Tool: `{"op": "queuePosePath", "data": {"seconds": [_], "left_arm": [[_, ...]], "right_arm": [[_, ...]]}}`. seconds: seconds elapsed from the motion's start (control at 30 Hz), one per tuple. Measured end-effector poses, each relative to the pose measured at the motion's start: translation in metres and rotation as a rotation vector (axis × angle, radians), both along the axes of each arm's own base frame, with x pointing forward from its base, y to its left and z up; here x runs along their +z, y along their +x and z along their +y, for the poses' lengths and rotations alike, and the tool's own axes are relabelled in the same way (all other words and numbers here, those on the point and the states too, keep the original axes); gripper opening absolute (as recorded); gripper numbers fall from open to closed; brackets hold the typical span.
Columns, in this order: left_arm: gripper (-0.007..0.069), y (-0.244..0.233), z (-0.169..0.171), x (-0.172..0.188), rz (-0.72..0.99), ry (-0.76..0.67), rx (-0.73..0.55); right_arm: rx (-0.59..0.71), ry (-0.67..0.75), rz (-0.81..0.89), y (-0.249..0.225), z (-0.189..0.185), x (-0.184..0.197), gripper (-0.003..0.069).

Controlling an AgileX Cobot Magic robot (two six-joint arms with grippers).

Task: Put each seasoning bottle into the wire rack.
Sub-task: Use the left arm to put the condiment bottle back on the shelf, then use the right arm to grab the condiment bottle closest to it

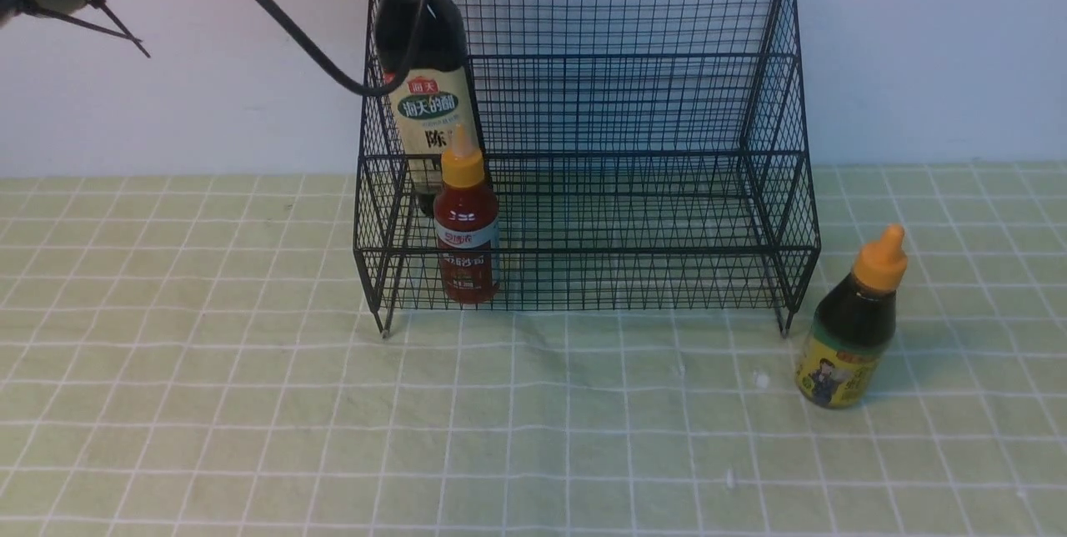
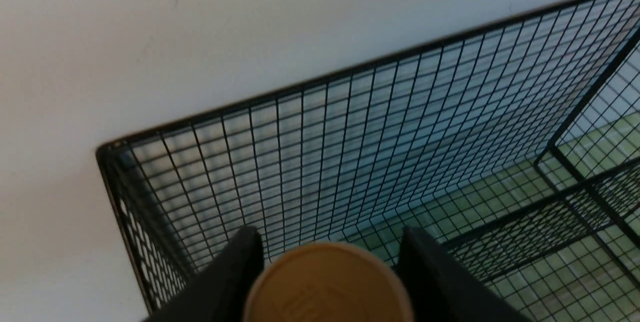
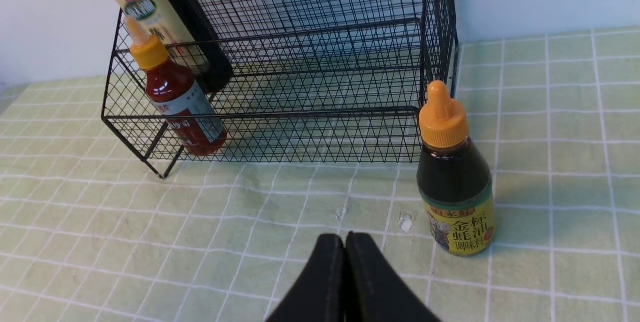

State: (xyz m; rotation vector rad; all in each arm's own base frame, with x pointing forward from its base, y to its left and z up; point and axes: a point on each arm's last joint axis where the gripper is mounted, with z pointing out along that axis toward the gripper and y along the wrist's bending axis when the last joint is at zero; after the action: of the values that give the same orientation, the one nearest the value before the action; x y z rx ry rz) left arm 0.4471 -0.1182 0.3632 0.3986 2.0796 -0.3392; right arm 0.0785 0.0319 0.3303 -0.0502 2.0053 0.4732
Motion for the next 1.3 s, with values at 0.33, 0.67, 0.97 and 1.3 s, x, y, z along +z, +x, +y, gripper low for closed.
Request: {"op": "queuePosePath", "data": {"seconds": [0.33, 0.67, 0.97, 1.3], "left_arm": [[0.0312, 0.004, -0.001, -0.012, 0.038, 0.020, -0.012], [0.0393, -0.006, 0.001, 0.011, -0.018, 0.000, -0.008], [0.0384, -0.058, 0.011, 0.075, -0.085, 0.031, -0.042], [0.0011, -0.145, 0.033, 0.132, -0.028, 0.088, -0.041]], "right_arm": [[0.001, -0.003, -0.001, 0.000, 0.000, 0.000, -0.0013], [-0.017, -0.057, 0.060, 0.013, -0.003, 0.022, -0.0013], [0.049, -0.168, 0.381, 0.076, -0.005, 0.056, -0.0013], [0.062, -0.154, 0.519, 0.169, -0.003, 0.049, 0.0163]]}}
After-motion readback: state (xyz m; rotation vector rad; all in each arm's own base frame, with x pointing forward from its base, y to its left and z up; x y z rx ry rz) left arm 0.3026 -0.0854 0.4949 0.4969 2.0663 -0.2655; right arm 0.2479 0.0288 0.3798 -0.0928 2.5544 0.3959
